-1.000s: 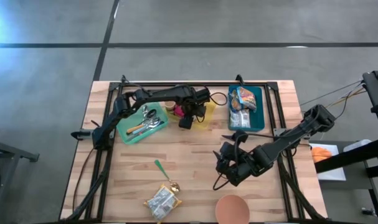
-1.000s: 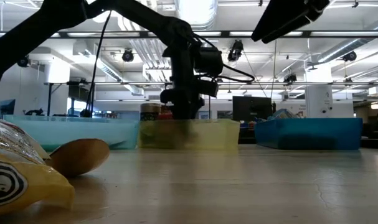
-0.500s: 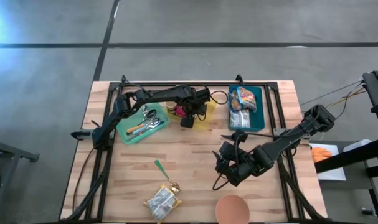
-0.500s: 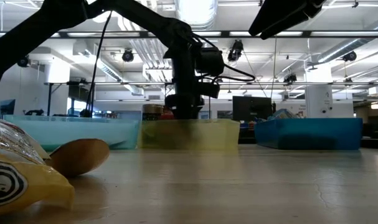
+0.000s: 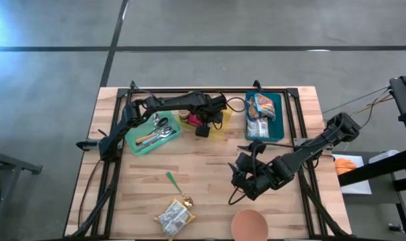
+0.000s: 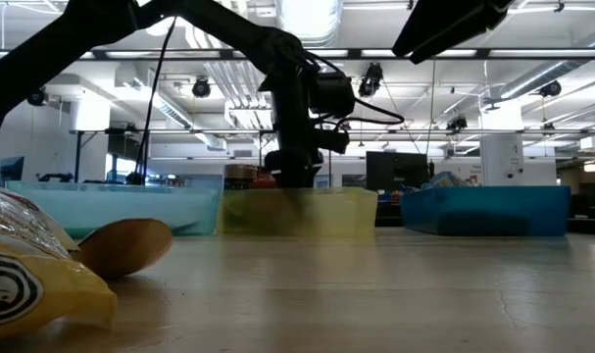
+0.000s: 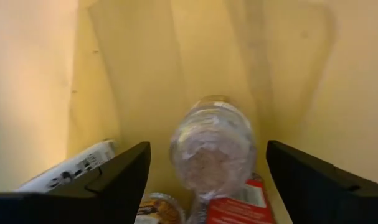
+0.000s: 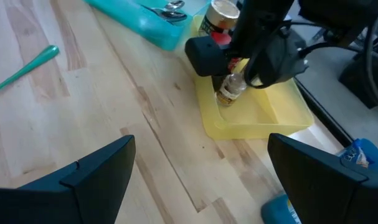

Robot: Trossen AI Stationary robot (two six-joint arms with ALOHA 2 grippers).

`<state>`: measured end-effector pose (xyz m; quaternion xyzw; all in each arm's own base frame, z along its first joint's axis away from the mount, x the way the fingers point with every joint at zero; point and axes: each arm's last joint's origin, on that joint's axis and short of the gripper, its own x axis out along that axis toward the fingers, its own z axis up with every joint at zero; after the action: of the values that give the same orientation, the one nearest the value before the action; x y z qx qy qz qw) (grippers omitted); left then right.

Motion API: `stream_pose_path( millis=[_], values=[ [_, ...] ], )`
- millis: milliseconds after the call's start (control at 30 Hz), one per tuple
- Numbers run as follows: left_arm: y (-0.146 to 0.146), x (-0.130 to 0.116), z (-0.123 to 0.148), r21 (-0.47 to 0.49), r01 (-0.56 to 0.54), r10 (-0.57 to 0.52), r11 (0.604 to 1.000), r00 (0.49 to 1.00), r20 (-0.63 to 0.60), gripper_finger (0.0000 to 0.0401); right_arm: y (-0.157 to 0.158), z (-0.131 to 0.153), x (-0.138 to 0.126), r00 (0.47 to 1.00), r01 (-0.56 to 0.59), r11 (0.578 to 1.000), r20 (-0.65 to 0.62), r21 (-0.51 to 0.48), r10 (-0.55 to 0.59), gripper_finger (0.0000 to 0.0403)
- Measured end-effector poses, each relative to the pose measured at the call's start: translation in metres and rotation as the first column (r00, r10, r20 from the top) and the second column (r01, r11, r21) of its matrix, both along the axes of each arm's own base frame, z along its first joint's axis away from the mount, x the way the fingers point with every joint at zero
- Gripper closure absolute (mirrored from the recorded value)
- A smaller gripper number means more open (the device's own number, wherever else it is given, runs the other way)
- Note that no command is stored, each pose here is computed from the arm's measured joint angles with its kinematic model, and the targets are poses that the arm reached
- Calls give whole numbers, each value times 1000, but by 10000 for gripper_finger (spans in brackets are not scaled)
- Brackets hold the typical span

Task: Pick & Place Food Item
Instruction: Put the brown seasoning bottle into the yellow bin, then put the gold spoon into the green bin

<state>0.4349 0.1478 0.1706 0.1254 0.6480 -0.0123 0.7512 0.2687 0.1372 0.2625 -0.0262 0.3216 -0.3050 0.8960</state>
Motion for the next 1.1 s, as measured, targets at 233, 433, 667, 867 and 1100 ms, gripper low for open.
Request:
stream_pose_path(
  millis=[233, 433, 667, 867, 1100],
  values=[
    [1, -2, 10, 68, -18, 17, 998, 1000, 5, 77, 0, 0, 0, 1000, -3, 1000, -4, 13, 3, 38],
    [0, -4, 25, 77, -42, 39, 996, 998, 43, 77, 1, -1, 1, 1000, -5, 1000, 0, 13, 5, 38],
    [-3, -13, 55, 84, -87, 78, 993, 992, 103, 77, 1, -2, 1, 999, -37, 999, -29, -24, 36, 38],
    [-13, -33, 85, 48, -144, 140, 988, 986, 86, 77, 0, -2, 2, 999, -35, 999, -28, -24, 34, 38],
    [-42, -63, 122, -139, -194, 207, 971, 974, 90, 77, 0, -2, 2, 999, -36, 999, -30, -20, 35, 38]
  ],
)
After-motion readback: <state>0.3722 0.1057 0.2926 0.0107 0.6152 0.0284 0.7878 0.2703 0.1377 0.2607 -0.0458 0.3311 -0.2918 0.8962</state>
